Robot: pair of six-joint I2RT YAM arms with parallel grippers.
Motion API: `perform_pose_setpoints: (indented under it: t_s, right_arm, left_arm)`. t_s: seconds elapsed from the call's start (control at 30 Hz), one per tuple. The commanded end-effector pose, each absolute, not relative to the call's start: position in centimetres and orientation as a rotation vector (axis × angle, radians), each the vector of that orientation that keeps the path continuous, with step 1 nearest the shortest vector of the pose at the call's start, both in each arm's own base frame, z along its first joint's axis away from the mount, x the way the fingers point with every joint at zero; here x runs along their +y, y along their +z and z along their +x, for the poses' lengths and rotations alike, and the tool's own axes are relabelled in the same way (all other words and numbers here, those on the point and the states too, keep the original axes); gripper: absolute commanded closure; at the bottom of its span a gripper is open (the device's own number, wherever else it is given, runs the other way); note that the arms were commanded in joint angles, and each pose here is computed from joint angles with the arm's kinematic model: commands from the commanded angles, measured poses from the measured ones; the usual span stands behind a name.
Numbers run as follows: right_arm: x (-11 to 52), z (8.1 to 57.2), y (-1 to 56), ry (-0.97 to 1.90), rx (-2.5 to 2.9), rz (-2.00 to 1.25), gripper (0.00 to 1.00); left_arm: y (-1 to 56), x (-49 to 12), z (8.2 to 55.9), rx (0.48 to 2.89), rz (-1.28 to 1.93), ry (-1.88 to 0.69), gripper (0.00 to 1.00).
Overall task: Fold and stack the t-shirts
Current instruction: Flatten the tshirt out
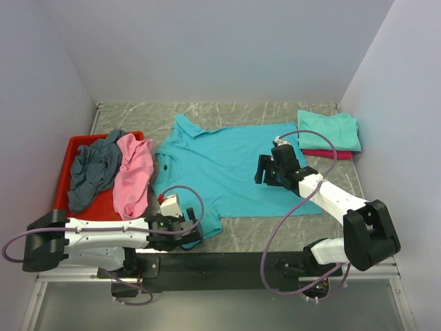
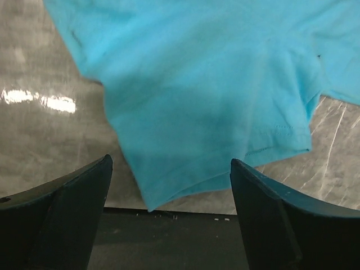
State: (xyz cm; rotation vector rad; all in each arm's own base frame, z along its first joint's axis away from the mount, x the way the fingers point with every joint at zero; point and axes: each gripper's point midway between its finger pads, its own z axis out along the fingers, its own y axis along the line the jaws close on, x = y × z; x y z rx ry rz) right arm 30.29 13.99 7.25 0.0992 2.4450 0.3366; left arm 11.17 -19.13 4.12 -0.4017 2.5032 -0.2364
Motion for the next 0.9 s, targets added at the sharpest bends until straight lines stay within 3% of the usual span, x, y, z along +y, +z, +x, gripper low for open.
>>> perform_pose_setpoints:
  t_s: [0.0,0.43,0.6,0.87]
  right_arm:
    - [13.8,30.8,8.5,0.334,2.383,0.096,0.25]
    - [13.8,30.9,8.2,0.331,2.389,0.096,0.25]
    - [13.9,30.9,8.3,0.334,2.386,0.1,0.25]
    - [13.8,30.8,8.6,0.338,2.377,0.1,0.25]
  left_arm:
    - [4.1,-19.8,10.2,2.512,-0.532,-0.347,0.1]
    - [2.1,-18.9,7.9,2.574,-0.543,-0.292,0.19]
    - [1.9,-19.1,7.8,2.567,-0.555,-0.329,0.35]
    - [1.1,-19.0,7.7,2.579,-0.539,-0.291,0.43]
